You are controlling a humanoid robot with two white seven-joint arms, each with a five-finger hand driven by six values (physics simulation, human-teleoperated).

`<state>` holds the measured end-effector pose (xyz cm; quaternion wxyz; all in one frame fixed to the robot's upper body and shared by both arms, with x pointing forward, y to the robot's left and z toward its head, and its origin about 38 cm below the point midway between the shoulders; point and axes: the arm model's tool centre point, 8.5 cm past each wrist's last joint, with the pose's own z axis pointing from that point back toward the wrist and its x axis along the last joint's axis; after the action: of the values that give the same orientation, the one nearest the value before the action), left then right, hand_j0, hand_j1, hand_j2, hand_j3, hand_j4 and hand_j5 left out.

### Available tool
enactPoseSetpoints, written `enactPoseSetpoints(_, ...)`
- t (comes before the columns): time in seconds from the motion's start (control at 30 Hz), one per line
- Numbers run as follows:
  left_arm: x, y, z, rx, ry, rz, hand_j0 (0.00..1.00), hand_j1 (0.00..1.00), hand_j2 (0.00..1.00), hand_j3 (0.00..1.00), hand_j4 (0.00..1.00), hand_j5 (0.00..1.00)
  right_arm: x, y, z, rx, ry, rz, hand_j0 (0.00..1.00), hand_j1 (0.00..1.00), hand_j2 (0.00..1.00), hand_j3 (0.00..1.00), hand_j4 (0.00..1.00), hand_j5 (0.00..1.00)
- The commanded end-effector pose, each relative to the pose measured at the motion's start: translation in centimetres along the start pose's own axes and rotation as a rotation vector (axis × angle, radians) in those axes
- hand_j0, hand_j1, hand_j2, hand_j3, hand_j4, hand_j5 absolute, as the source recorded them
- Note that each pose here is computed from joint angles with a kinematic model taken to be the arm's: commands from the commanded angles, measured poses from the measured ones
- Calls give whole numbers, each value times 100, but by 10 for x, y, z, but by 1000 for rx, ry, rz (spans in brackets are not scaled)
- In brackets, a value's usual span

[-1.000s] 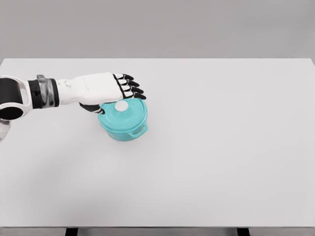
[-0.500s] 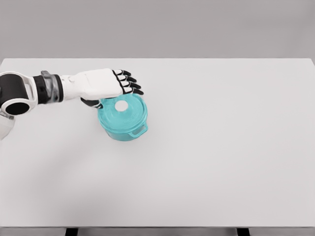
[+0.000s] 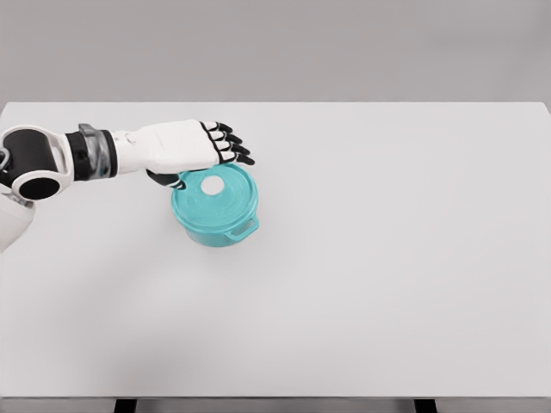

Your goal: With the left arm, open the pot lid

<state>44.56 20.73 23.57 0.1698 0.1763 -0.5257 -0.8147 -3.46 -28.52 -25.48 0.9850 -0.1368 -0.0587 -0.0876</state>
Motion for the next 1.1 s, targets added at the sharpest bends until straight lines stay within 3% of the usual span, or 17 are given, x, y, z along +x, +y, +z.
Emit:
enactPoseSetpoints(0.0, 0, 1, 1, 9, 0, 7, 99, 99, 99, 99, 99, 99, 0, 0, 0, 0, -1, 0, 100, 100, 100, 100, 100, 100)
enactPoseSetpoints(0.3, 15, 13, 11, 42, -52, -11, 100, 100, 100, 100, 100, 100, 0, 0, 0, 0, -1, 0, 100, 100, 100, 100, 100, 100)
enactPoseSetpoints(0.7, 15, 6, 12, 19, -46, -12, 98, 98, 98, 98, 98, 98, 0, 0, 0, 0, 1, -1, 100, 100, 100, 100, 100, 100)
enactPoseSetpoints(1.07, 13, 0, 10, 1, -41, -6, 84, 84, 84, 84, 84, 84, 0, 0, 0, 0, 0, -2, 100, 100, 100, 100, 100, 100)
